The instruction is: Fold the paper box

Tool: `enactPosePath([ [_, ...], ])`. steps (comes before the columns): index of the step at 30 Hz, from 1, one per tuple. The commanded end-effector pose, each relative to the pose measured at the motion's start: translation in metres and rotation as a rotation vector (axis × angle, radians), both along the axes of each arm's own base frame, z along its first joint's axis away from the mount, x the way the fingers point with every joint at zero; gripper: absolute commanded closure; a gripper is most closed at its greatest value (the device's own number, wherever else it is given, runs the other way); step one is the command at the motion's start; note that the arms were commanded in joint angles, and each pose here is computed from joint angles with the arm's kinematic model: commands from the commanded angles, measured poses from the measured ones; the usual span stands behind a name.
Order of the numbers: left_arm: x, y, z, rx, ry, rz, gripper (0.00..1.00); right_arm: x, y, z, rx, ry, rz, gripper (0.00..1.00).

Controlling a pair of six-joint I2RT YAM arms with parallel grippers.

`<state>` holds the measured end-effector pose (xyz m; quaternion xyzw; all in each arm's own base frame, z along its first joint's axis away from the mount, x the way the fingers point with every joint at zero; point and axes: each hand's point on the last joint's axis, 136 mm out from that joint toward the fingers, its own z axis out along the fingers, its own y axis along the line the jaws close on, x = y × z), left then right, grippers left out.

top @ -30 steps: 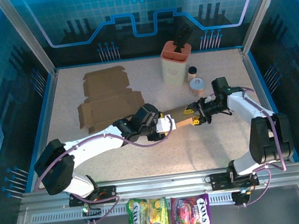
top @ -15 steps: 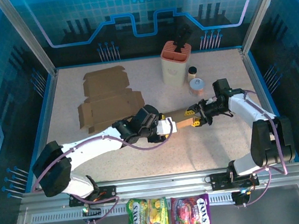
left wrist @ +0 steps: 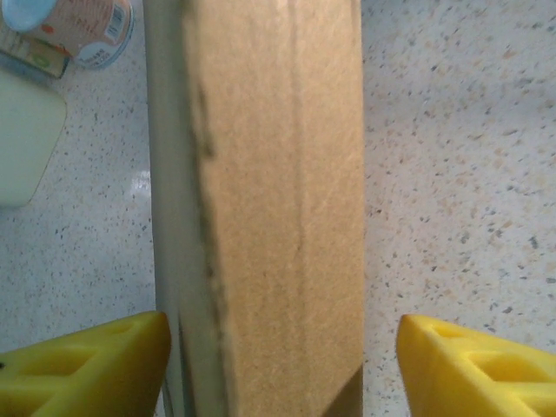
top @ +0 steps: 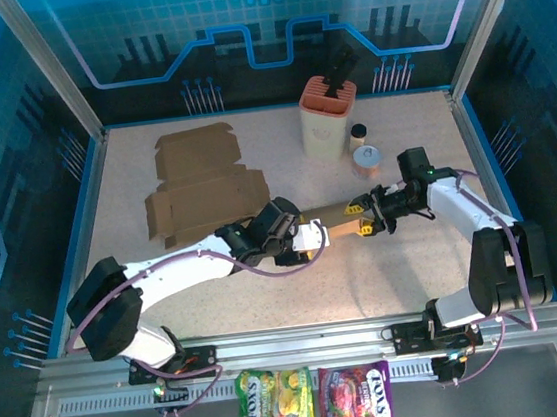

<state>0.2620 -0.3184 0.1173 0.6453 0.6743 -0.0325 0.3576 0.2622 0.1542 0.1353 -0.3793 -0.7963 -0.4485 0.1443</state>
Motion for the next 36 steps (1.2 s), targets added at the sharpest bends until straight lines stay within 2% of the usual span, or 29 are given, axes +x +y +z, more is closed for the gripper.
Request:
enactPosePath([
  [1, 0.006, -0.003, 0.003, -0.005, -0.020, 0.026, 0.39, -0.010, 0.008, 0.010, 0.081, 0.020, 0.006, 0.61],
  [8, 0.001, -0.006, 0.005, -0.012, 0.013, 0.009, 0.53, -0.008, 0.009, 0.003, 0.102, 0.041, -0.025, 0.57],
  [13, -0.004, -0.005, 0.007, -0.014, 0.035, -0.001, 0.57, -0.006, 0.010, 0.000, 0.124, 0.053, -0.049, 0.55],
  [19, -0.014, -0.007, 0.017, -0.024, 0.100, -0.018, 0.60, -0.002, 0.006, 0.005, 0.112, 0.024, -0.052, 0.39],
  [26, -0.037, -0.003, 0.027, 0.002, 0.294, -0.003, 0.60, 0.005, -0.033, 0.029, -0.105, -0.086, -0.084, 0.28],
  [33, -0.056, 0.003, 0.037, 0.020, 0.505, 0.078, 0.62, 0.005, -0.076, 0.052, -0.360, -0.178, -0.155, 0.28],
  [36, -0.057, 0.006, 0.043, 0.020, 0.573, 0.124, 0.62, 0.006, -0.087, 0.063, -0.424, -0.229, -0.208, 0.30],
])
